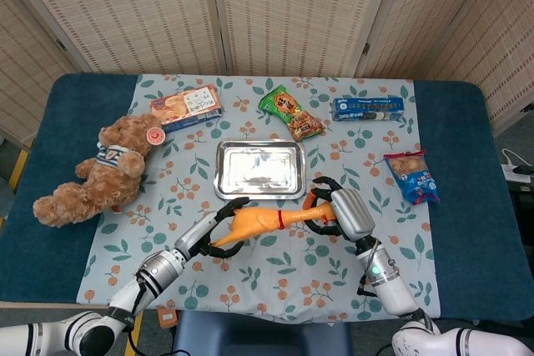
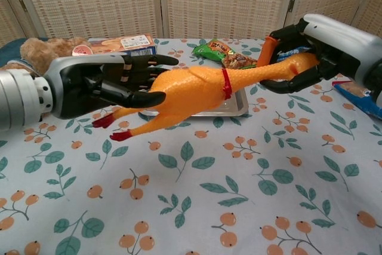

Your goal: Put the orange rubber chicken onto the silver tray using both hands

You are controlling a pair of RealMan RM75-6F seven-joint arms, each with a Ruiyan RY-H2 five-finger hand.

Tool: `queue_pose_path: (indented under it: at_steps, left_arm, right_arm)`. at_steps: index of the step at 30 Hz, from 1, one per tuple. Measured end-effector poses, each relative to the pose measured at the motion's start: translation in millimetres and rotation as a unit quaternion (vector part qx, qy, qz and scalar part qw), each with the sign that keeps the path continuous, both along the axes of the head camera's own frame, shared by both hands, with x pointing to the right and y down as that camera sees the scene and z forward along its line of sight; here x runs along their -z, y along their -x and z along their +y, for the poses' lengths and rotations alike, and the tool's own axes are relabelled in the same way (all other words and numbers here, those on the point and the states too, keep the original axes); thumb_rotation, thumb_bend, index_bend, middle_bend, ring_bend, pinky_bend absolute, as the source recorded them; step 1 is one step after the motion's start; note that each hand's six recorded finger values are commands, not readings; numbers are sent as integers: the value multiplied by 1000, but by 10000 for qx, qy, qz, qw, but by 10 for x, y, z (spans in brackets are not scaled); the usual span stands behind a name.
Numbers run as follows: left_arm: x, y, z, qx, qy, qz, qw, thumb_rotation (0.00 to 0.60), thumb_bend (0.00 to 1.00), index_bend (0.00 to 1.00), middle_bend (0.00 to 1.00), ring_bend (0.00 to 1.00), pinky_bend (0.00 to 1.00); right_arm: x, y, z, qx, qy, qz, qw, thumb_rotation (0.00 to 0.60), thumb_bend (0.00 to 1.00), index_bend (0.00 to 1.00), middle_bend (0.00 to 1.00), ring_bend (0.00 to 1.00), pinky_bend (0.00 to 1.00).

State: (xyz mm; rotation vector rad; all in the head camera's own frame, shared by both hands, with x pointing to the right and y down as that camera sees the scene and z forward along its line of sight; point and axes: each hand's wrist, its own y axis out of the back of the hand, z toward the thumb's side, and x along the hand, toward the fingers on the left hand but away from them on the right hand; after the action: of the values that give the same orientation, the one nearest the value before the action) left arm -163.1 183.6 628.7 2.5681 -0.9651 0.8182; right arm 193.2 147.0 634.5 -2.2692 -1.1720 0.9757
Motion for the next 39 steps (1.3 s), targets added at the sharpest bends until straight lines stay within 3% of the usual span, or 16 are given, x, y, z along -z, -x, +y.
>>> queue_pose_path:
  at_steps: [8,12,16,20,26,33,39]
  left_arm:
    - [87,62,-54,78,59,379,9992,600,365,0,0,0,12]
    - [96,203,-169,184,-273,248,9992,600,361,0,0,0,9]
    - [101,453,-307,391,-800,-94,9960,600,359,0,0,0,9]
    - [31,861,-375,563,-1280,-752,9873,600,364,0,0,0,9]
    - [-76,1271,-346,509,-1586,-1505,9745,600,370,0,0,0,9]
    - [-48,1439,-354,278,-2056,-1992,9577,600,371,0,0,0,9]
    - [-63,1567,-381,329,-2059,-2117,9548,600,373,0,0,0,9]
  right_arm:
    - [-39,-31,-16,-39,3,88,10000,600,326,838,579,612,710]
    - [-86,-89,-73,-154,-19,171,9997,600,325,838,580,612,710]
    - [-143,-143,-146,-308,-63,214,9993,600,326,838,583,612,710]
    - [-222,-176,-228,-498,-140,219,9984,600,326,840,584,612,710]
    - [-387,-172,-373,-847,-263,159,9959,600,325,845,589,612,710]
    - [-656,-111,-509,-1219,-386,162,9917,600,326,849,593,612,710]
    - [-933,11,-578,-1416,-380,178,9890,600,325,855,594,612,710]
